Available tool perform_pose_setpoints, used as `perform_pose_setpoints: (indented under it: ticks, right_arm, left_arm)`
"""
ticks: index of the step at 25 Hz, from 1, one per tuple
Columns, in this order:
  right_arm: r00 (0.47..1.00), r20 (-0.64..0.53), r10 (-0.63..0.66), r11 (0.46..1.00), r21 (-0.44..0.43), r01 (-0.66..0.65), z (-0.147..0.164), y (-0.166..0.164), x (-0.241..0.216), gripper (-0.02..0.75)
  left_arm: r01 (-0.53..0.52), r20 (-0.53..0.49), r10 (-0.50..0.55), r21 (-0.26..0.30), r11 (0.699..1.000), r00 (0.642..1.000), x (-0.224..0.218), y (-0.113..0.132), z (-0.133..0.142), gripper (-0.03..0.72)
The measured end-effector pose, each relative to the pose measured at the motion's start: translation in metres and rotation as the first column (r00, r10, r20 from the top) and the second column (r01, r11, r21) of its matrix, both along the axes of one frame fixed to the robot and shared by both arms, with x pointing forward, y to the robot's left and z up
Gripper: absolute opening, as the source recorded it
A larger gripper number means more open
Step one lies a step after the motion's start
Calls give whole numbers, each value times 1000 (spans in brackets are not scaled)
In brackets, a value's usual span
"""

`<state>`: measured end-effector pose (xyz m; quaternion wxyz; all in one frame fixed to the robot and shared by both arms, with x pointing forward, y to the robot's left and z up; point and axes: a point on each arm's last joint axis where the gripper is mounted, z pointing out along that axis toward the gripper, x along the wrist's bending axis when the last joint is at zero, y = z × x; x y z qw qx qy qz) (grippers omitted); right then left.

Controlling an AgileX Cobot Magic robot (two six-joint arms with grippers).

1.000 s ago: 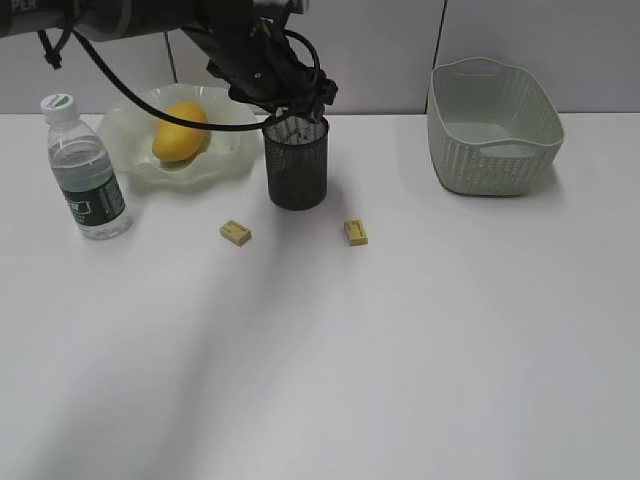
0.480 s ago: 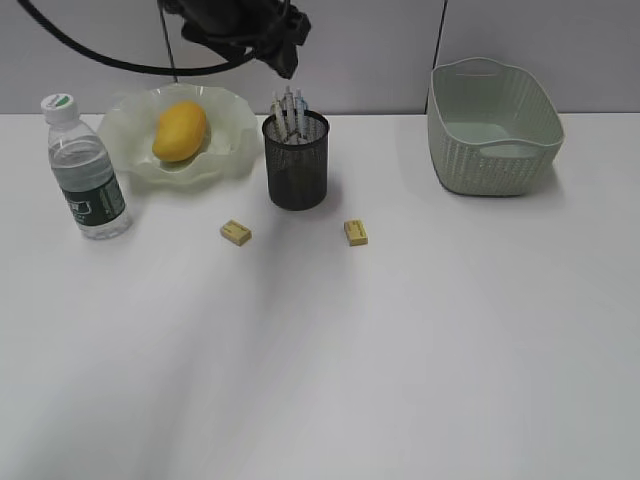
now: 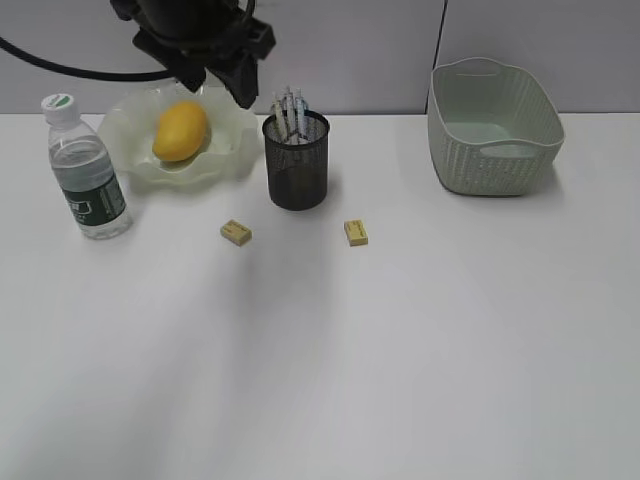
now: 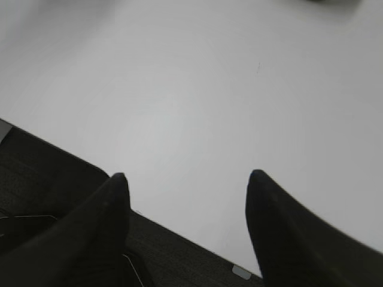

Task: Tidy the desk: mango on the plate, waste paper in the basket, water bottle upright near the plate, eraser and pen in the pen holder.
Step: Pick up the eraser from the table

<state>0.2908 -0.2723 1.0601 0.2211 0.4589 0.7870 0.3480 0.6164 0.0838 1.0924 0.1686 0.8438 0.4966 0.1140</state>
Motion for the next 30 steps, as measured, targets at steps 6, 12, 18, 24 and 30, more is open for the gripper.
perform_pose_setpoints:
  ticks: [6,12,18,24,30]
  right_arm:
    - [1000,0,0,1000,0,0,0,0,0,491]
    - [1000,0,0,1000,0,0,0,0,0,491]
    - [1000,0,0,1000,0,0,0,0,0,491]
    - [1000,0,0,1000,0,0,0,0,0,491]
    - [1000,0,0,1000,0,0,0,0,0,491]
  left_arm:
    - [11,-18,-12,-35,999,1000,-11,2,7,502]
    - [11,-46,-10,25,1000,999,-40,23,7,484]
    - [-1,-124,14,107,994,992,-75,55,-16,470]
    - [-36,-137,52,113,993,989,-115,92,-41,469]
    - [-168,-97,177,89,982,980,-144,142,-44,467]
